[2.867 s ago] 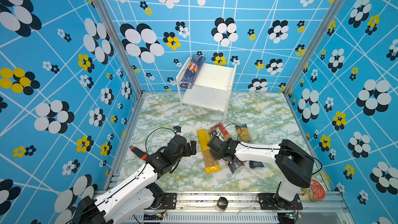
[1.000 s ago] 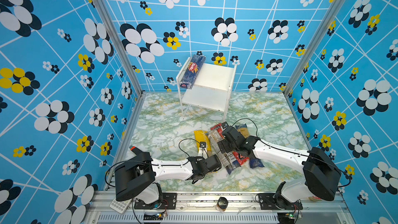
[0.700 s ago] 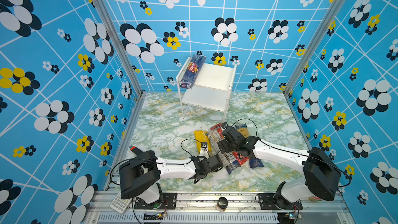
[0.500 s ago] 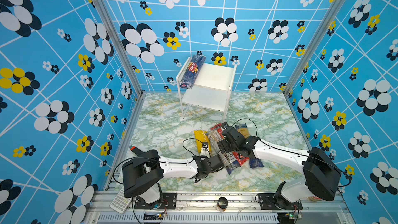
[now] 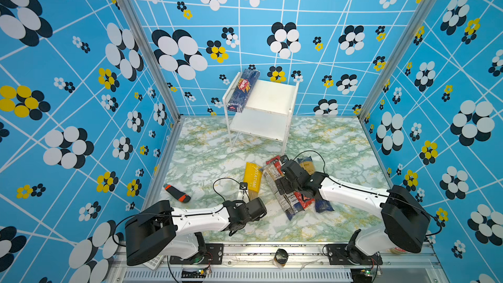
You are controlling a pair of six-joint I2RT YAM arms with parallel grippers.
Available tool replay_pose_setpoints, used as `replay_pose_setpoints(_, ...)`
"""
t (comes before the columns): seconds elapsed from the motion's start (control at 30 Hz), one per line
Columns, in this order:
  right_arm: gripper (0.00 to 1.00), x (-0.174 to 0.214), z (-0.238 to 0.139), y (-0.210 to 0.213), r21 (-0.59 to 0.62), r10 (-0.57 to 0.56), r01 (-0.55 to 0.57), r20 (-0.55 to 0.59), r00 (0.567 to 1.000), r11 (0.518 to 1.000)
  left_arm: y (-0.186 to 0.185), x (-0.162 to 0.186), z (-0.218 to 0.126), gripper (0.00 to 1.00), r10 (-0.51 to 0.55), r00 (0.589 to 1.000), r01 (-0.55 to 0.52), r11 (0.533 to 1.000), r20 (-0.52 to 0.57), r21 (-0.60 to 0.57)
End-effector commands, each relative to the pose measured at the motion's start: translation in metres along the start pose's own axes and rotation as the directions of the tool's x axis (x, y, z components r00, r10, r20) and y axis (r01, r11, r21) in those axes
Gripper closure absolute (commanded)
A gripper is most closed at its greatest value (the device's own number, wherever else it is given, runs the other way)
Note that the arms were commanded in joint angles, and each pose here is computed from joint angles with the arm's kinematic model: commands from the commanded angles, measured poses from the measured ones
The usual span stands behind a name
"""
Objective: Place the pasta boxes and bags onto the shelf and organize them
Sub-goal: 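Lift the yellow PASTATIME bag upright with the left gripper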
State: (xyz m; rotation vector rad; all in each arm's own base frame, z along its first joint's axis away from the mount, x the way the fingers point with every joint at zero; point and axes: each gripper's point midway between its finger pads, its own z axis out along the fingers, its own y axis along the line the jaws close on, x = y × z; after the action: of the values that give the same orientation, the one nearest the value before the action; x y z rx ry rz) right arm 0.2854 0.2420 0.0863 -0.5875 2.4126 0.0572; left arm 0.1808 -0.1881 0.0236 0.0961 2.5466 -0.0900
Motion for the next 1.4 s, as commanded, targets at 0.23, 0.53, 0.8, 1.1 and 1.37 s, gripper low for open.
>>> replay_pose_setpoints(0.23,0.01,0.004,0.004,0.0,-0.003,0.009,-0.01,-0.014,1.0,1.0,-0.014,0.0,0.015,0.0,0.098,0.995,-0.098,0.995,0.008,0.034)
replay_pose_setpoints(0.53,0.01,0.004,0.005,0.0,-0.002,0.005,-0.005,-0.015,1.0,1.0,0.003,0.013,0.018,0.32,0.056,0.998,-0.057,0.998,-0.032,-0.02)
replay_pose_setpoints(0.8,0.01,0.004,0.006,0.001,-0.003,0.0,0.0,-0.025,1.0,1.0,0.018,0.006,0.008,0.78,-0.01,1.0,0.011,1.0,0.023,-0.02)
replay_pose_setpoints(1.1,0.01,0.002,0.005,0.0,-0.002,-0.009,0.009,-0.027,1.0,1.0,0.028,-0.02,-0.021,1.0,-0.1,0.993,0.098,0.994,0.057,0.041)
replay_pose_setpoints(1.37,0.01,0.002,0.006,-0.001,0.0,-0.012,0.012,-0.036,0.999,1.0,0.029,-0.065,-0.08,1.0,-0.197,0.975,0.171,0.963,0.106,0.21)
